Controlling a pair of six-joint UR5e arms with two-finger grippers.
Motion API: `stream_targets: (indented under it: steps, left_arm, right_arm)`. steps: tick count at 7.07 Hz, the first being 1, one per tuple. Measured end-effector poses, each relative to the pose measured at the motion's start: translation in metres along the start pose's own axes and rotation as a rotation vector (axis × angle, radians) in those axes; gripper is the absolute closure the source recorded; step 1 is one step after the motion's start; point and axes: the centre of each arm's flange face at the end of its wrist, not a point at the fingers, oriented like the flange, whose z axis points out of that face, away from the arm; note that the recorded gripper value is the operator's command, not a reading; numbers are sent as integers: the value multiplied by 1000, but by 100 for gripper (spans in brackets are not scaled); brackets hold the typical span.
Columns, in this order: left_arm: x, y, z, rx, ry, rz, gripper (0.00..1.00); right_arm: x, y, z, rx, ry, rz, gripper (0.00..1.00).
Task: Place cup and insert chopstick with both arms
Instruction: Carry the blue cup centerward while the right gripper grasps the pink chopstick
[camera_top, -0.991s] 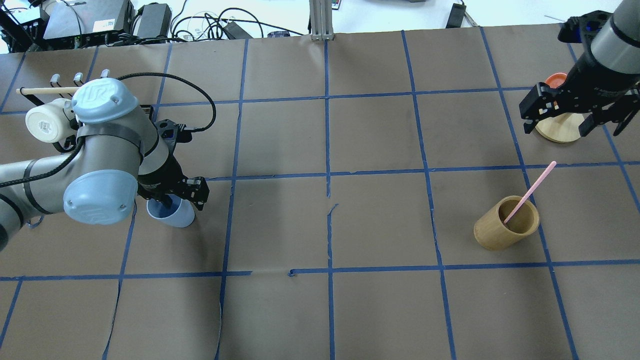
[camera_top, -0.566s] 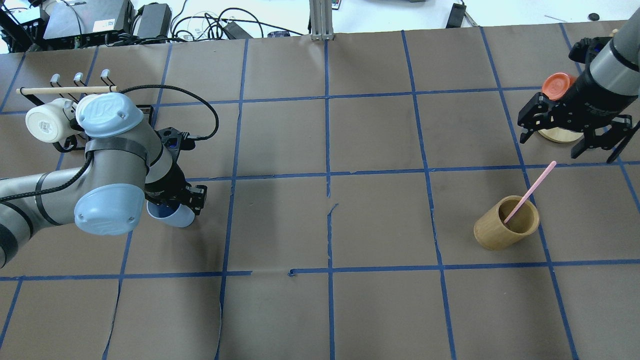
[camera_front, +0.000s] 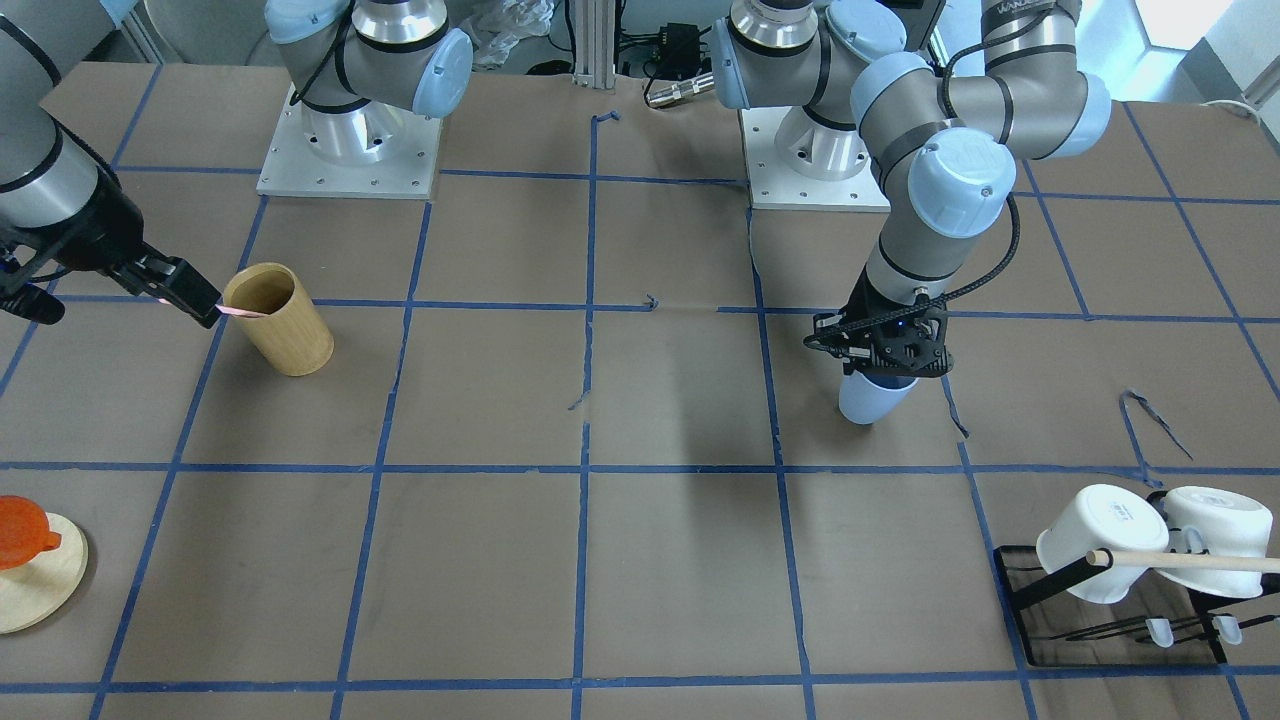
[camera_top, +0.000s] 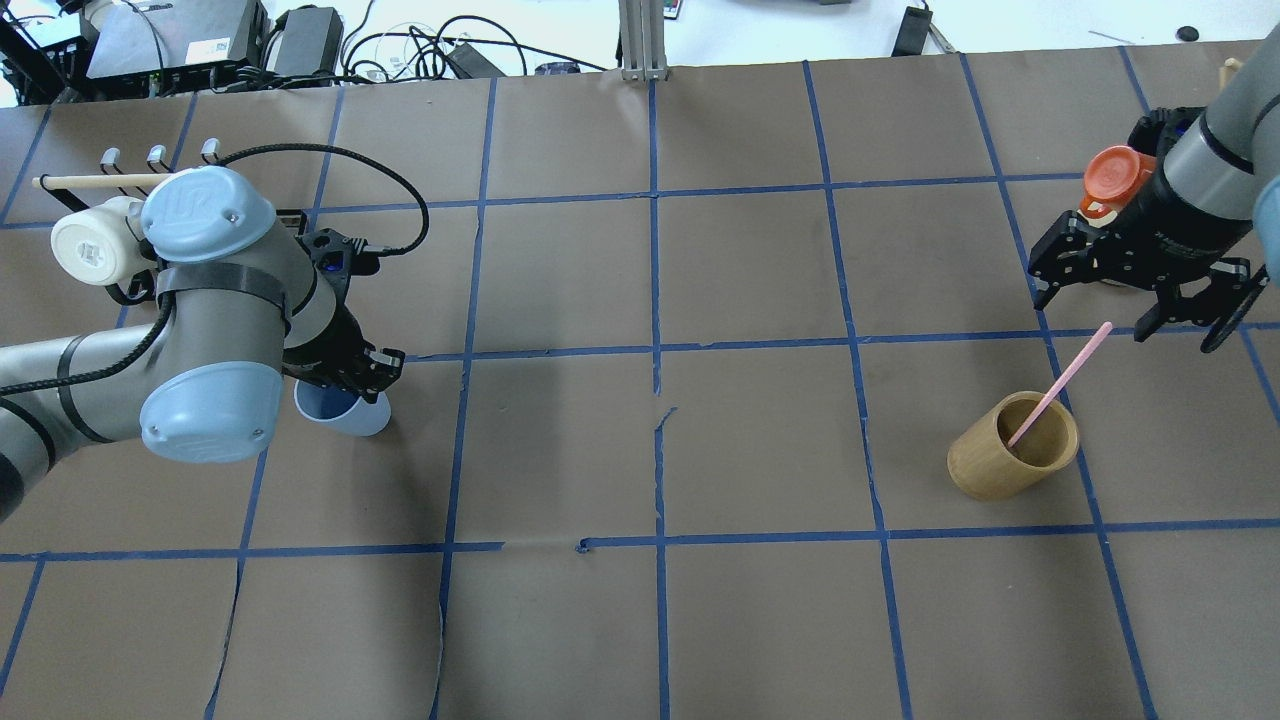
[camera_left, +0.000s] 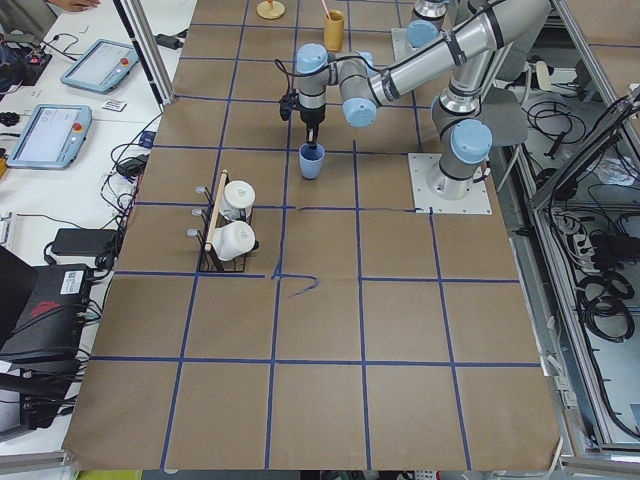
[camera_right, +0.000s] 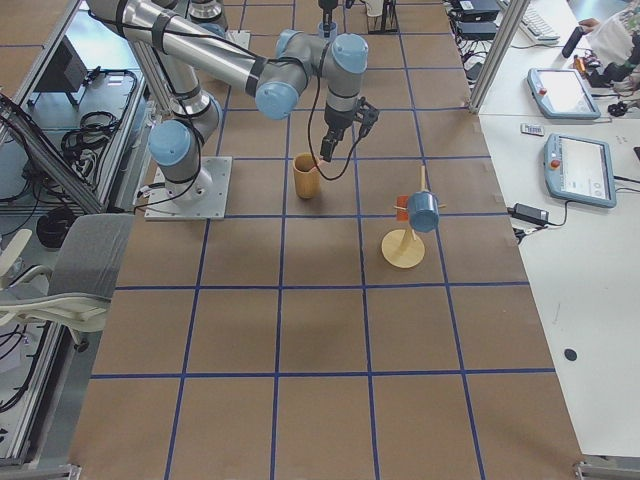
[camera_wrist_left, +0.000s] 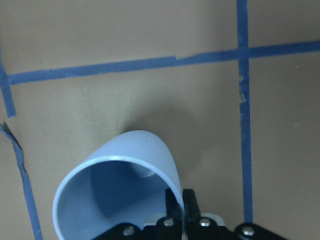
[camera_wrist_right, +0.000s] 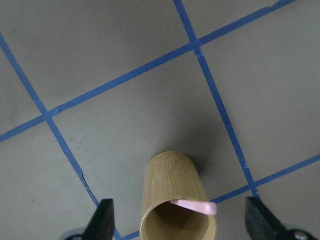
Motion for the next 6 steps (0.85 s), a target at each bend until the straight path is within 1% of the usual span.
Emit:
stream_targets:
  steps: [1,2,3,4,5,6]
  left_arm:
    - [23,-11,-17,28,10,-72,100]
    - [68,-21,-38,59,23,-149,100]
    - [116,-25,-55,78,43,-211,100]
    - [166,-26,-64,82,84,-266,100]
    - [211,-20,-62,66,129,-295,100]
    - [248,-9,-56,54,151,-301,100]
  right_arm:
    - [1,2,6,-12,7,2,20]
    - [3,4,12,-23,23,3,34]
    - [5,5,17,-31,38,2,41]
    - [6,6,21,-38,45,0,46]
    - [7,7,24,-43,48,-1,56]
    - [7,7,26,-47,49,-7,61]
